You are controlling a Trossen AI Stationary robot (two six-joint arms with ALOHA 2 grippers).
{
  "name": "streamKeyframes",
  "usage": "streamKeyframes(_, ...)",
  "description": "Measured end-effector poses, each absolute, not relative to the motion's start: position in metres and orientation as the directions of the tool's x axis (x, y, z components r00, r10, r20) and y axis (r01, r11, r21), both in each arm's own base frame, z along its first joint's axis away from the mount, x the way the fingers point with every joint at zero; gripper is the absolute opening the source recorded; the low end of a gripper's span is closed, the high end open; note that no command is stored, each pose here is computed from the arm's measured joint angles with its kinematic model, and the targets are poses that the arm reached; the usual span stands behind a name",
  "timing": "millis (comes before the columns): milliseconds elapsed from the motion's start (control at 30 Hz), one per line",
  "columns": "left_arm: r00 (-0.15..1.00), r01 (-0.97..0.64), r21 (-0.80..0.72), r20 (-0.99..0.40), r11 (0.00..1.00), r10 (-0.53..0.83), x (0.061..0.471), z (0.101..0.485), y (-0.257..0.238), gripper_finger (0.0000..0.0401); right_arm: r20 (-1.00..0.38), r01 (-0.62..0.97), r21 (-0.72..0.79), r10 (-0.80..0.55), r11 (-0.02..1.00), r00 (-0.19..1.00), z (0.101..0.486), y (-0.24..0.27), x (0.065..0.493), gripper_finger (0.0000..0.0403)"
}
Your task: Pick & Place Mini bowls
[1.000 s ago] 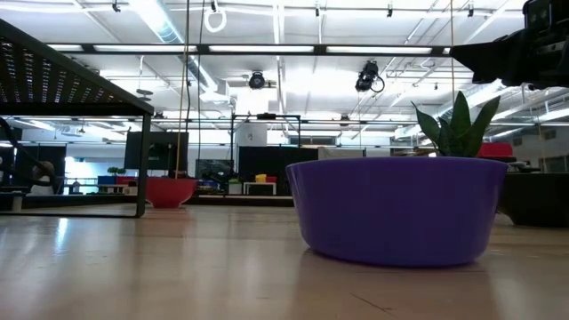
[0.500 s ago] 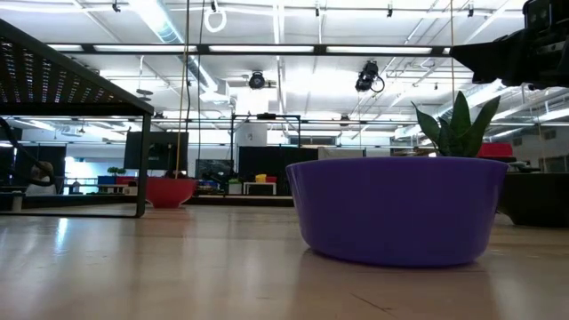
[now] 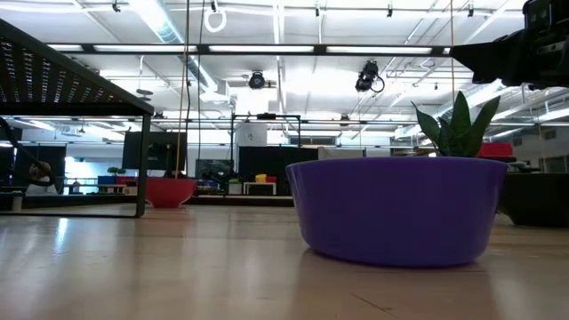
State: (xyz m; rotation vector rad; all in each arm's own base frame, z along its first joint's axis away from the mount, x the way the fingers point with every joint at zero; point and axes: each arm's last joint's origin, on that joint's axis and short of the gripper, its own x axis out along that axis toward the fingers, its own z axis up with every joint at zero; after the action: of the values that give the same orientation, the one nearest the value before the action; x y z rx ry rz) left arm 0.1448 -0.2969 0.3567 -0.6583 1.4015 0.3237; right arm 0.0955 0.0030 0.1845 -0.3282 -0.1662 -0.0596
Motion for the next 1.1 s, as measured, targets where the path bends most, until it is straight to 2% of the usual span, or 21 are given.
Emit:
streamKeyframes(300,0.13,-0.56,-0.206,-0.978,0.803,-0.16,0.147,0.352,-0.299,0.0028,0.172,0.085,-0.316,-0.031,0.945,0.985,0.184,0.003,0.095,0.0009)
streamKeyframes(500,0.038,-0.563,-0.177,-0.981,0.808,-0.188,0.143,0.36,-0.296,0.0011,0.172,0.085,-0.316,-0.031,0.945,0.985,0.185,0.003,0.095,0.0009)
streamKeyframes(600,0.09,-0.545,-0.189,-0.982,0.817,-0.168,0.145,0.371,-0.29,0.0004,0.172,0.085,-0.316,-0.031,0.945,0.985,0.185,0.003,0.095,0.0009)
streamKeyframes(700,0.239,-0.459,-0.21,-0.965,0.863,-0.108,0.154,0.377,-0.284,0.0004,0.172,0.085,-0.316,-0.031,0.945,0.985,0.185,0.003,0.095,0.0009)
streamKeyframes(833,0.41,-0.336,-0.129,-0.912,0.933,0.021,0.169,0.376,-0.276,0.0006,0.172,0.085,-0.316,-0.031,0.945,0.985,0.184,0.003,0.096,0.0009)
streamKeyframes(967,0.412,-0.296,-0.031,-0.906,0.955,0.098,0.183,0.364,-0.267,0.0003,0.172,0.085,-0.316,-0.031,0.945,0.985,0.184,0.003,0.096,0.0009)
streamKeyframes(1100,0.329,-0.289,0.018,-0.937,0.957,0.117,0.189,0.349,-0.263,0.0005,0.172,0.085,-0.316,-0.031,0.945,0.985,0.185,0.003,0.095,0.0009)
